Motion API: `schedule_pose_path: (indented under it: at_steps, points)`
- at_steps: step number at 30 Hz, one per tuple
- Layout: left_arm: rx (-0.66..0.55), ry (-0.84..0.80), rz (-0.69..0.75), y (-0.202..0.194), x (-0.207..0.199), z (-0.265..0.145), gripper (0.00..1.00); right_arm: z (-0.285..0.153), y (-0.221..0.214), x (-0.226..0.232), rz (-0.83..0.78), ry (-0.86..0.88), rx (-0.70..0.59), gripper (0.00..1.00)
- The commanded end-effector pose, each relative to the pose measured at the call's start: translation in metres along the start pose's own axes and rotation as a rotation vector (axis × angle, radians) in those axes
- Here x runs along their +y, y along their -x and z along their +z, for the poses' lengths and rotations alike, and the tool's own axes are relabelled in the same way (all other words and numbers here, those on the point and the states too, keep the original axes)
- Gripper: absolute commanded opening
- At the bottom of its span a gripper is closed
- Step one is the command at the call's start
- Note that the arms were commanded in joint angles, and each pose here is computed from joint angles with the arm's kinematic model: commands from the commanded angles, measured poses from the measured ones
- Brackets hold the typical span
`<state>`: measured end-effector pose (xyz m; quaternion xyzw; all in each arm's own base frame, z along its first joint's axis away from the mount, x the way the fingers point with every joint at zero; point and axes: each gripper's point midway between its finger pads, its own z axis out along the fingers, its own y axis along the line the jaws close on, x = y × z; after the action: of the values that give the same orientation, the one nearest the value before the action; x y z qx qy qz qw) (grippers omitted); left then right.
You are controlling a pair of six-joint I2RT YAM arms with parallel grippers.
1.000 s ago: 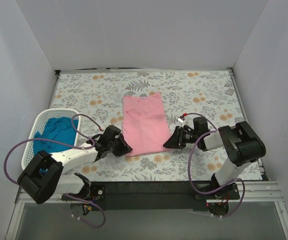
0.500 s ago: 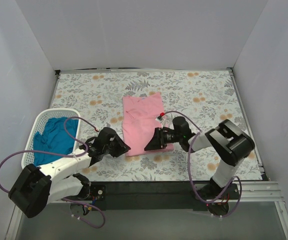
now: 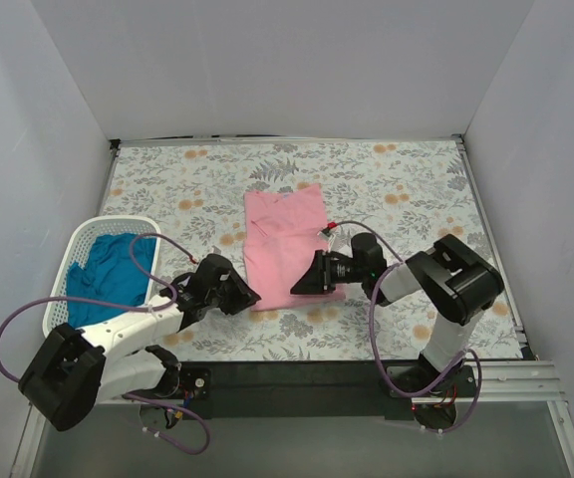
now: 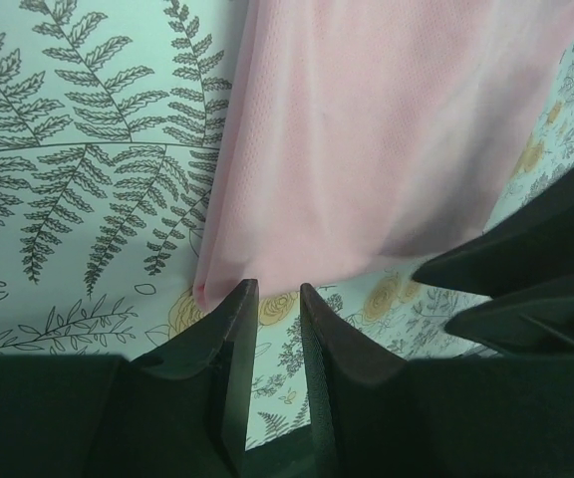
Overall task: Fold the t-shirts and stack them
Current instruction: Fold the tshirt
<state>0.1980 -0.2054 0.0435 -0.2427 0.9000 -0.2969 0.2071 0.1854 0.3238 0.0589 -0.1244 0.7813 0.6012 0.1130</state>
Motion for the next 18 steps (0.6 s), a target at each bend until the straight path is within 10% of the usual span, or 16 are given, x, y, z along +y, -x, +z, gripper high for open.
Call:
schedule_pose_path:
  at_steps: [1, 18]
  points:
    - [-0.034, -0.059, 0.025, 0.016, -0.028, -0.002, 0.23, -0.018, 0.045, 0.030, -0.109, 0.051, -0.112, 0.42]
    - [-0.150, -0.051, -0.009, 0.141, -0.068, 0.083, 0.23, -0.043, 0.195, -0.059, -0.022, -0.066, -0.349, 0.42]
